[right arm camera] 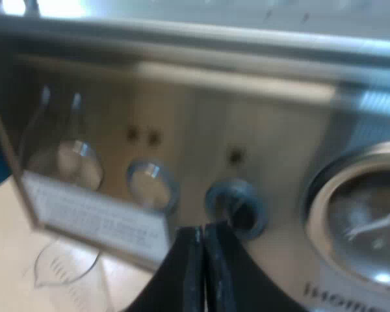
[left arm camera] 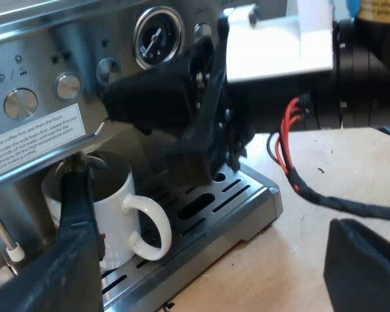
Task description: Place mug into machine
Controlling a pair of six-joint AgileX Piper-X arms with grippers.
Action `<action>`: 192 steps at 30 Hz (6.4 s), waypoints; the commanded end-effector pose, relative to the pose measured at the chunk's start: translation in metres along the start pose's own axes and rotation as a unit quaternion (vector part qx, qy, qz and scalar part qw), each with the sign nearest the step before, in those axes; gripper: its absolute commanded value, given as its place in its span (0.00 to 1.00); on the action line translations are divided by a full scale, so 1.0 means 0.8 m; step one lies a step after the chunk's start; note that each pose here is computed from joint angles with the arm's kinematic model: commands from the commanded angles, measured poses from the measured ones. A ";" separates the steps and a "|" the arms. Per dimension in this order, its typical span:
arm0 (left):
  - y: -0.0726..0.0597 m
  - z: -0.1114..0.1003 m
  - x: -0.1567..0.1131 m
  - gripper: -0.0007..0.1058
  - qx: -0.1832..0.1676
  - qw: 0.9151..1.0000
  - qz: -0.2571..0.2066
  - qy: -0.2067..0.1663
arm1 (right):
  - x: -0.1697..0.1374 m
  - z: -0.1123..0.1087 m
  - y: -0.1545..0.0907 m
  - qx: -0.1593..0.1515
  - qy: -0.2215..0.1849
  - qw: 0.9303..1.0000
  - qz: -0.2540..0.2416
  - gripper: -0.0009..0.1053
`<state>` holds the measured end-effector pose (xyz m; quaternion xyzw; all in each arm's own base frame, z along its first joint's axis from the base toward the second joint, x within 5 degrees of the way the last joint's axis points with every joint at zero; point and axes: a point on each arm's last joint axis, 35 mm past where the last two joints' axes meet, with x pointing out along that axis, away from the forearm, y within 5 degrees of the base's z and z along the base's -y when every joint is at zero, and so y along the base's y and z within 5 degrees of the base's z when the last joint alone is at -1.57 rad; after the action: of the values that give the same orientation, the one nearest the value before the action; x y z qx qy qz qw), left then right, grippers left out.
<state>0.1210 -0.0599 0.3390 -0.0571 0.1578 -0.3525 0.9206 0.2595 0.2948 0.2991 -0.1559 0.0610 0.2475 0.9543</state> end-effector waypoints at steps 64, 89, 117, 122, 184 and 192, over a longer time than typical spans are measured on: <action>0.030 0.054 -0.026 0.68 -0.021 0.990 0.116 -0.076 | -0.135 0.041 -0.160 0.056 0.121 0.986 -0.098 0.99; -0.004 0.041 -0.087 0.68 -0.028 0.984 0.150 -0.093 | -0.329 0.038 -0.277 0.065 0.131 0.957 -0.252 0.99; -0.067 -0.027 -0.163 0.68 -0.030 0.984 0.150 -0.090 | -0.514 0.009 -0.176 0.047 0.086 0.962 -0.255 0.99; -0.066 -0.038 -0.162 0.68 -0.052 0.985 0.154 -0.052 | -0.543 -0.006 -0.156 0.045 0.074 0.962 -0.259 0.99; -0.007 -0.096 -0.107 0.68 -0.074 0.960 0.270 0.017 | -0.421 -0.137 -0.157 0.070 0.164 0.973 -0.147 0.99; -0.007 -0.096 -0.107 0.68 -0.074 0.960 0.270 0.017 | -0.421 -0.137 -0.157 0.071 0.163 0.973 -0.147 0.99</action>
<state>0.0300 -0.0068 0.2870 -0.0751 0.2120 -0.0836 0.9708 0.0206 0.0022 0.2929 -0.1287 0.2111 0.0682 0.9665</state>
